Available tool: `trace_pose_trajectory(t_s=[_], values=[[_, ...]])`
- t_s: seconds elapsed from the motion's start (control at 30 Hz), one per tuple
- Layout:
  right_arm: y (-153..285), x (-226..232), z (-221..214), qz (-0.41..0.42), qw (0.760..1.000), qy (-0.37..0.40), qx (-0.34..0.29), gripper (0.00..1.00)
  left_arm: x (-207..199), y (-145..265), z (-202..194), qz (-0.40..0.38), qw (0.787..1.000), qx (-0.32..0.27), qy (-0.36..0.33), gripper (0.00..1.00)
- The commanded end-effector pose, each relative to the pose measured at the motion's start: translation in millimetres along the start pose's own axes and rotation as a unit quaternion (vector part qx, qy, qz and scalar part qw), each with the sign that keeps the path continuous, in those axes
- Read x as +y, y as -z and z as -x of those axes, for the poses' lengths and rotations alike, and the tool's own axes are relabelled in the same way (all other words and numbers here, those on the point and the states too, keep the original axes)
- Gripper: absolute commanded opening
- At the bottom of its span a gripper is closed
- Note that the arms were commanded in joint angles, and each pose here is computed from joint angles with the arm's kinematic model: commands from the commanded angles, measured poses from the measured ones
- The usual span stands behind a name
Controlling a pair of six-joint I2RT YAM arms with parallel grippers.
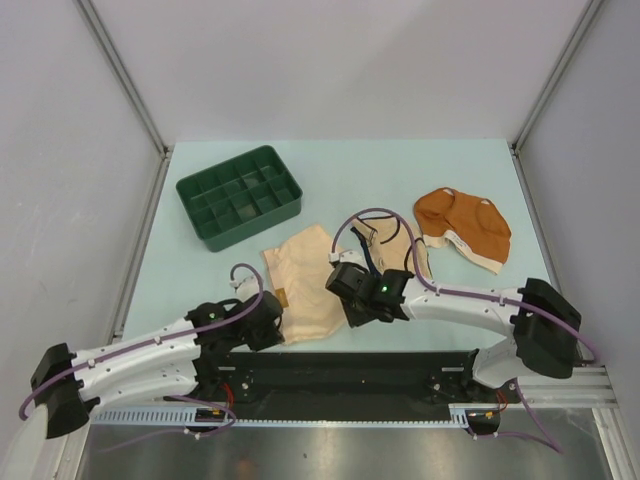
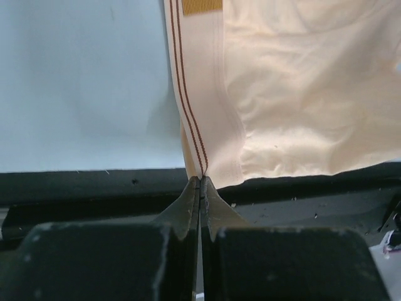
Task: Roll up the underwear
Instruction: Fold the underwear at the center of the board.
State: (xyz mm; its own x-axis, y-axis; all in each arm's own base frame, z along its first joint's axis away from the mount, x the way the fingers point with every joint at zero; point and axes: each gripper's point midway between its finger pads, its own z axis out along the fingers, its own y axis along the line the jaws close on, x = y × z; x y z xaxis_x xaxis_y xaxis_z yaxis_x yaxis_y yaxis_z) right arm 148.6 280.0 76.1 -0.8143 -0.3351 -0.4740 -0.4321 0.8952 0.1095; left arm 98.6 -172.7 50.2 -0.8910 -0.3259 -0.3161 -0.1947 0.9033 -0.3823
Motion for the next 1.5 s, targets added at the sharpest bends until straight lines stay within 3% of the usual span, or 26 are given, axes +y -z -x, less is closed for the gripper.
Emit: trace_pose_trajectory(t_s=[0.0, 0.37, 0.8, 1.27, 1.47], values=[[-4, -10, 38, -0.035, 0.998, -0.023, -0.041, 0.00, -18, 7, 39, -0.036, 0.998, -0.054, -0.001, 0.00], [-21, -9, 109, -0.031, 0.996, -0.011, -0.086, 0.00, -34, 0, 87, -0.057, 0.995, -0.080, -0.019, 0.00], [-56, -32, 167, -0.057, 0.994, -0.006, -0.095, 0.00, -20, -17, 160, -0.047, 0.992, -0.121, -0.009, 0.00], [-75, -52, 225, -0.075, 0.989, -0.008, -0.127, 0.00, -16, -27, 226, -0.035, 0.990, -0.138, -0.005, 0.00], [-88, -61, 244, -0.083, 0.988, -0.008, -0.133, 0.00, -9, -45, 235, -0.031, 0.992, -0.120, 0.000, 0.00]])
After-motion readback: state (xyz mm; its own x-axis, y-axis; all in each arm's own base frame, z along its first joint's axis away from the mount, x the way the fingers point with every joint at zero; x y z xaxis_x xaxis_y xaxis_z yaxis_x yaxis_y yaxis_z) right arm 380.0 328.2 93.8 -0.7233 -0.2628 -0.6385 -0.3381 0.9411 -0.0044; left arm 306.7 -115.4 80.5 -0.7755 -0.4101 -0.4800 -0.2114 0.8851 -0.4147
